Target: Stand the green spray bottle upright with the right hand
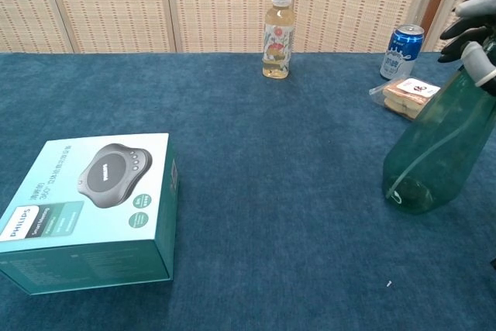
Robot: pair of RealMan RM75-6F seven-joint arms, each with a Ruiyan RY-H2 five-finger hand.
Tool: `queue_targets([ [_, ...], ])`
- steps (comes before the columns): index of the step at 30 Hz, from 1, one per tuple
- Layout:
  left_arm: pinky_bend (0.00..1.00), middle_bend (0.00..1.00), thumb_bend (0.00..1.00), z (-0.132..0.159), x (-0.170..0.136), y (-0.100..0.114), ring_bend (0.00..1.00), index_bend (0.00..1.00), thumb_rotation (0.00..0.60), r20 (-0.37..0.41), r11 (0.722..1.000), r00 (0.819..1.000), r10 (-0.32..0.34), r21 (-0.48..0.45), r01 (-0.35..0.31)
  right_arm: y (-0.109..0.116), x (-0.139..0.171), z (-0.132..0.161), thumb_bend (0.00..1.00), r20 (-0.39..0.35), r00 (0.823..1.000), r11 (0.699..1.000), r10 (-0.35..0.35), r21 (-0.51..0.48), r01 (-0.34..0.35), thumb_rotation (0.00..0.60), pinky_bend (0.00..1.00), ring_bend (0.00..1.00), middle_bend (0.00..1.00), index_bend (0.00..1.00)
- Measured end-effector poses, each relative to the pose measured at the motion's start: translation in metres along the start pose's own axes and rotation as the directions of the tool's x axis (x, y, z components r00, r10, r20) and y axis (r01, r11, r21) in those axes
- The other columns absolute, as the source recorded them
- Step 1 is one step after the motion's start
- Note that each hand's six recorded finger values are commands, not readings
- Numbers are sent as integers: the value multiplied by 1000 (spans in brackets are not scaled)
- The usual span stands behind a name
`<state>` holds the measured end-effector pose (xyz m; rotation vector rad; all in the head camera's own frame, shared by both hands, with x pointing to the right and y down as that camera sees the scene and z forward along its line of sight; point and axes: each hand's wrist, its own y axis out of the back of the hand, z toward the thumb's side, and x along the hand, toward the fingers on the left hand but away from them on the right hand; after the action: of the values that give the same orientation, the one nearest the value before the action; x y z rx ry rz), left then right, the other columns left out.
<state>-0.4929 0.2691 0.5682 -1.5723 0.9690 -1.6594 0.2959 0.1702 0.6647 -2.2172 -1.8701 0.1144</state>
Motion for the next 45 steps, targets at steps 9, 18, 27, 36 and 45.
queue_targets([
  [9,0,0,589,4,0,1,0,86,600,9,1000,1000,4,2,-4,8,5,0,266,6,1000,1000,-14,15,14,600,402,421,450,348],
  [18,0,0,589,3,1,-1,0,86,600,8,1000,1000,-2,4,2,9,5,-11,264,50,999,1000,-7,19,6,600,393,419,442,342],
  [27,0,0,589,1,2,-2,0,86,600,5,1000,1000,-3,4,3,10,5,-16,263,62,998,1000,-10,17,9,600,393,417,440,341],
  [36,0,0,589,3,3,-4,0,86,600,6,1000,1000,-7,5,7,19,8,-14,260,54,998,999,-25,25,23,600,379,397,416,323],
  [45,0,0,589,7,5,-4,0,86,600,11,1000,1000,-8,14,7,27,11,-15,254,60,998,999,-32,33,30,600,337,371,382,300],
])
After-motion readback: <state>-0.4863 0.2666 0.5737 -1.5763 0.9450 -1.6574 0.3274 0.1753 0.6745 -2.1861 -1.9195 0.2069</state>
